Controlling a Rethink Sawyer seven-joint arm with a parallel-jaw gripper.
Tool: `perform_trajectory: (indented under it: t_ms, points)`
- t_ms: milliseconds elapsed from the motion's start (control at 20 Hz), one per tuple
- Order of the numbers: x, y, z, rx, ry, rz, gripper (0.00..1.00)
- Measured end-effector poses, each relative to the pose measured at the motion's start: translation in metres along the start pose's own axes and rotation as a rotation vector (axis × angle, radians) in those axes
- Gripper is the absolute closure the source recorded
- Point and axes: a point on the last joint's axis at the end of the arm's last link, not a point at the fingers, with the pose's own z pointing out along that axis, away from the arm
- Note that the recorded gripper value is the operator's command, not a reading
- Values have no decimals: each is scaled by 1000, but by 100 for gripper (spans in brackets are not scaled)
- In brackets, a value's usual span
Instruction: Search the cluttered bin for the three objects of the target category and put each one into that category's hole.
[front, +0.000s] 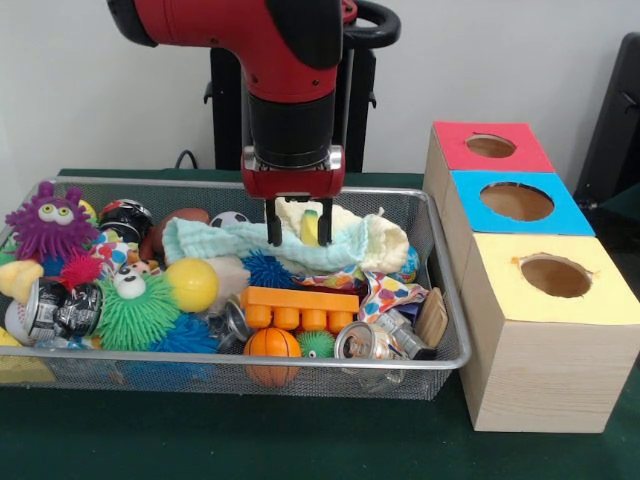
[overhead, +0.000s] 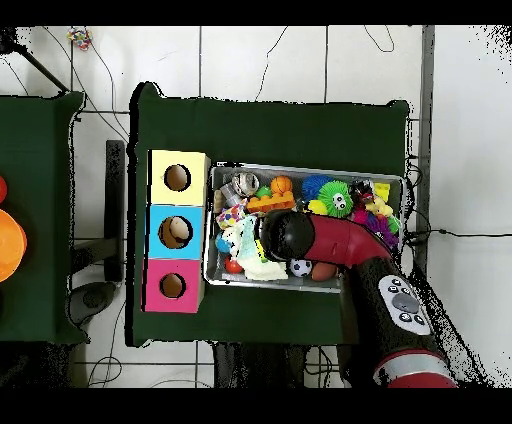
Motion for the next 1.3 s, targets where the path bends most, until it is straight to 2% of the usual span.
perform_trajectory:
  t_ms: [450, 1050, 1100, 1300]
  points:
    - [2, -2, -5, 24, -2, -3, 0]
    - [-2, -3, -23, 47, -28, -7, 0]
    - [-3, -3, -24, 49, -30, -8, 100]
    - [-3, -2, -29, 58, -35, -12, 100]
